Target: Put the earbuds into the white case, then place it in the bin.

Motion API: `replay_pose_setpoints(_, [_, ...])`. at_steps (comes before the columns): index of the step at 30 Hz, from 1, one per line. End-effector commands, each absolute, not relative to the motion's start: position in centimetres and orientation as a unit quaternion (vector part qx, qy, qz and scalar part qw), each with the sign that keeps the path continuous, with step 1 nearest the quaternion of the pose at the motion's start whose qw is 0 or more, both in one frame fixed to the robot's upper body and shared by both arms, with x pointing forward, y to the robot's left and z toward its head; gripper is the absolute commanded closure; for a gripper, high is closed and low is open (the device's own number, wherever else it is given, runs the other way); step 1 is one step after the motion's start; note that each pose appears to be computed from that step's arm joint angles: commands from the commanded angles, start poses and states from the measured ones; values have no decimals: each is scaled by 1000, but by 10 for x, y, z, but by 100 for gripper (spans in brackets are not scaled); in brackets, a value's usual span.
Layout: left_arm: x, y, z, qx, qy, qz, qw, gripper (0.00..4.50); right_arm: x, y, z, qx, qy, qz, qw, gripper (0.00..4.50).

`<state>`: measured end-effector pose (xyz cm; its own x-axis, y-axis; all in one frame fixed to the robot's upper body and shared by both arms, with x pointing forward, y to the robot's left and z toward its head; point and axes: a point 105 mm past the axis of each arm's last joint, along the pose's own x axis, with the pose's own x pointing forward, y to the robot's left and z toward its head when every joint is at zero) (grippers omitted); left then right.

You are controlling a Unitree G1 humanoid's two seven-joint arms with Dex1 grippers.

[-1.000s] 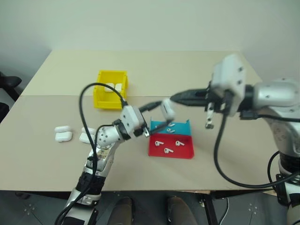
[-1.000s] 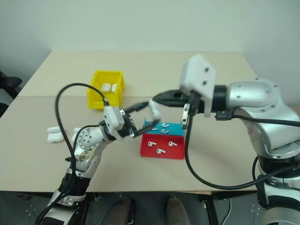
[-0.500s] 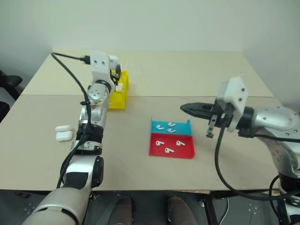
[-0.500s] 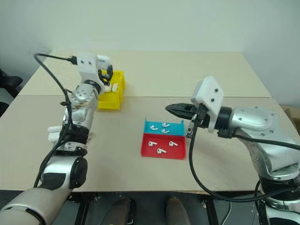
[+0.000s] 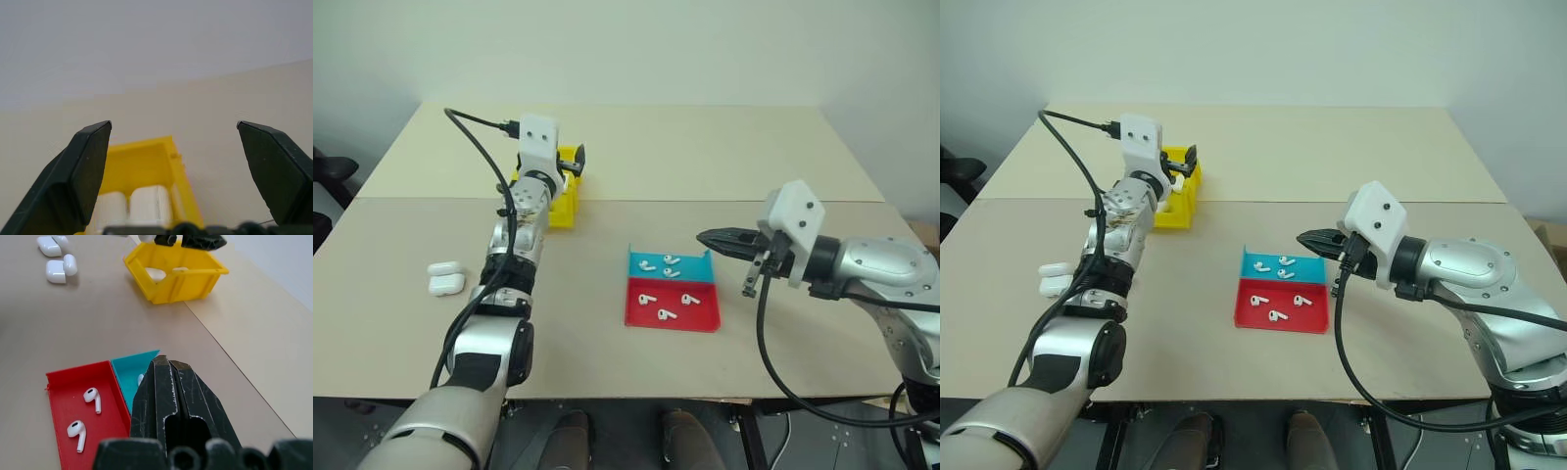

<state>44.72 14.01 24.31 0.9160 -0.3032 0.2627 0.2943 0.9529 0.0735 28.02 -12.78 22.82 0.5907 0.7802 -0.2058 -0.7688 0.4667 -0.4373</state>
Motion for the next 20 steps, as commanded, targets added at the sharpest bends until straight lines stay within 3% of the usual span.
replay_pose_setpoints(1, [407, 129, 268, 17, -195, -274, 942, 4, 274, -134, 239, -285, -34, 444, 849, 450])
replay_pose_setpoints(6, [340, 128, 242, 97, -159, -420, 888, 4, 258, -155, 230, -344, -13, 475, 810, 450])
replay_pose_setpoints(12, [272, 159, 208, 194, -29, -534, 822, 4, 230, -191, 223, -414, 5, 519, 748, 450])
replay_pose_setpoints(20, [240, 181, 202, 228, 48, -556, 798, 4, 226, -207, 225, -424, 6, 520, 741, 450])
